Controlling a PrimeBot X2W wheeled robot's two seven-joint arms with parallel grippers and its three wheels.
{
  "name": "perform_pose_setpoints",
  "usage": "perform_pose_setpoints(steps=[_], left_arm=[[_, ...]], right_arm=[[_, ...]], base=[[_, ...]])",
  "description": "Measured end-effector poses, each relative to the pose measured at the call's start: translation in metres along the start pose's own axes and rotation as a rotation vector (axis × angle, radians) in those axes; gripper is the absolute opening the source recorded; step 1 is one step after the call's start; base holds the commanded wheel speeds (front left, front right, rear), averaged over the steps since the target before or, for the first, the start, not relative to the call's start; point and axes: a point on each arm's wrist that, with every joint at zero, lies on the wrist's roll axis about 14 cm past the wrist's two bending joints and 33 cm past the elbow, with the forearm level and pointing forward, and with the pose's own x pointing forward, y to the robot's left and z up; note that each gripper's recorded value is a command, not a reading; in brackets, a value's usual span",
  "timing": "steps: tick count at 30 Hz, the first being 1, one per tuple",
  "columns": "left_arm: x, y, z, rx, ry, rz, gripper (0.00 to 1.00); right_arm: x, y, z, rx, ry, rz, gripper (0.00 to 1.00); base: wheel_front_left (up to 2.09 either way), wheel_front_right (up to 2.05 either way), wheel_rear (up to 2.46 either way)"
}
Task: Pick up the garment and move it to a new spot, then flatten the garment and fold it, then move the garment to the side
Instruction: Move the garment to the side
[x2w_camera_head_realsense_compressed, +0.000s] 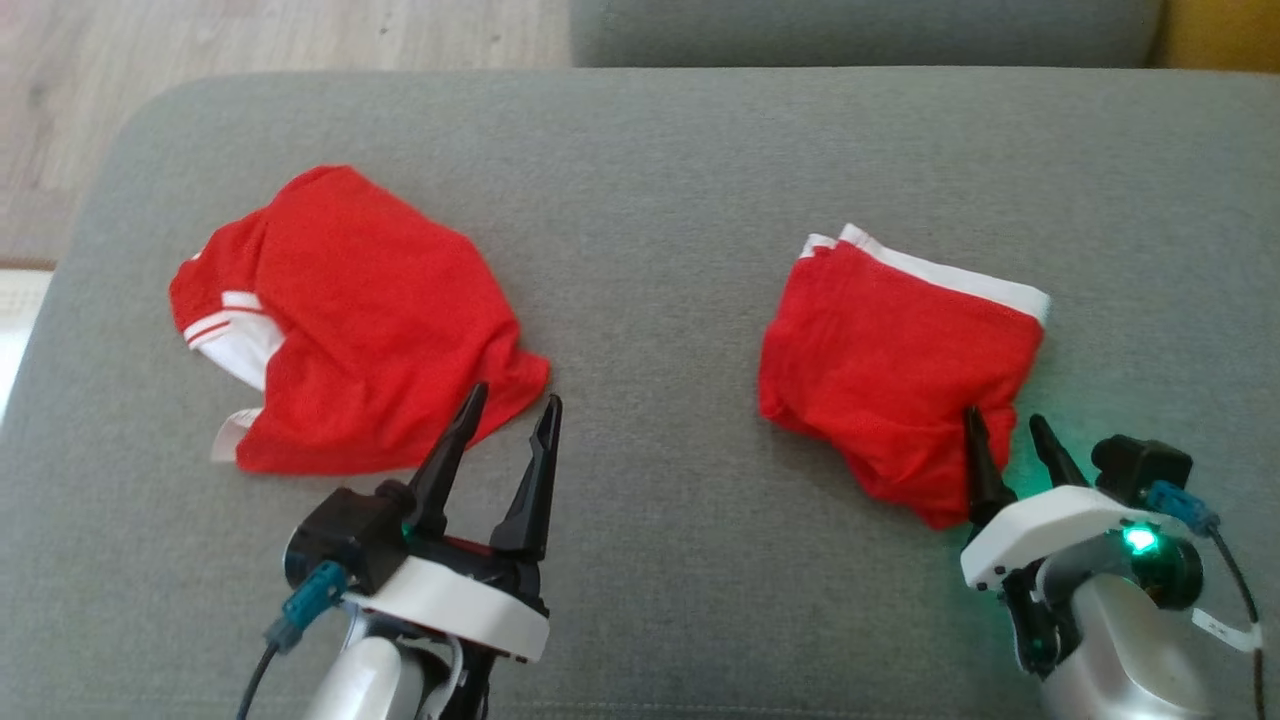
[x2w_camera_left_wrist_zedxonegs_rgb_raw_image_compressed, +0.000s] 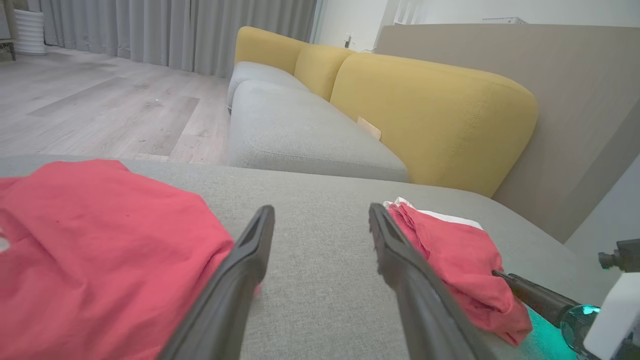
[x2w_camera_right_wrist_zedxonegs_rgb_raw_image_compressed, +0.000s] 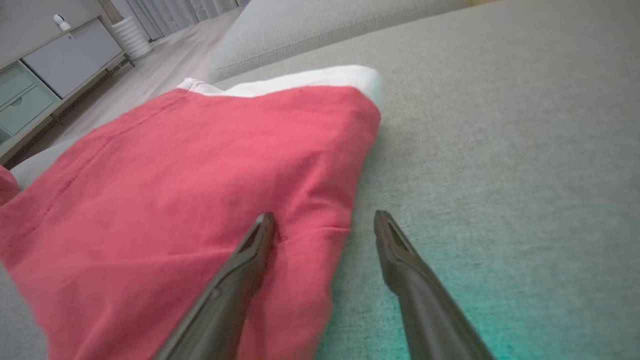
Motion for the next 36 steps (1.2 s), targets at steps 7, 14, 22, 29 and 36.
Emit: perform_pose_setpoints(steps=[7, 14, 22, 29, 36], left_arm=[[-0.004, 0.007, -0.004, 0.001, 0.013, 0.026, 1.0], [0.0, 0.008, -0.004, 0.001, 0.015, 0.023, 1.0], [0.006, -0.002, -0.004, -0.004, 0.012, -0.013, 1.0], [0.015, -0.006, -0.01, -0.014, 0.025, -0.033, 1.0], [0.029, 0.001, -0.014, -0.018, 0.029, -0.027, 1.0]], right_arm=[[0.017, 0.006, -0.016, 0.134, 0.073, -0.011, 1.0], [0.031, 0.022, -0.015, 0.121, 0.11, 0.037, 0.0], [0.028, 0.013, -0.005, -0.16, 0.099, 0.067, 0.0], [0.042, -0.053, 0.047, -0.532, 0.12, -0.006, 0.0], [0.045, -0.11, 0.053, -0.849, 0.292, -0.044, 0.0]], base=[[0.0, 0.0, 0.0], [0.0, 0.0, 0.0], [0.0, 0.0, 0.0], [0.0, 0.0, 0.0], [0.0, 0.0, 0.0]])
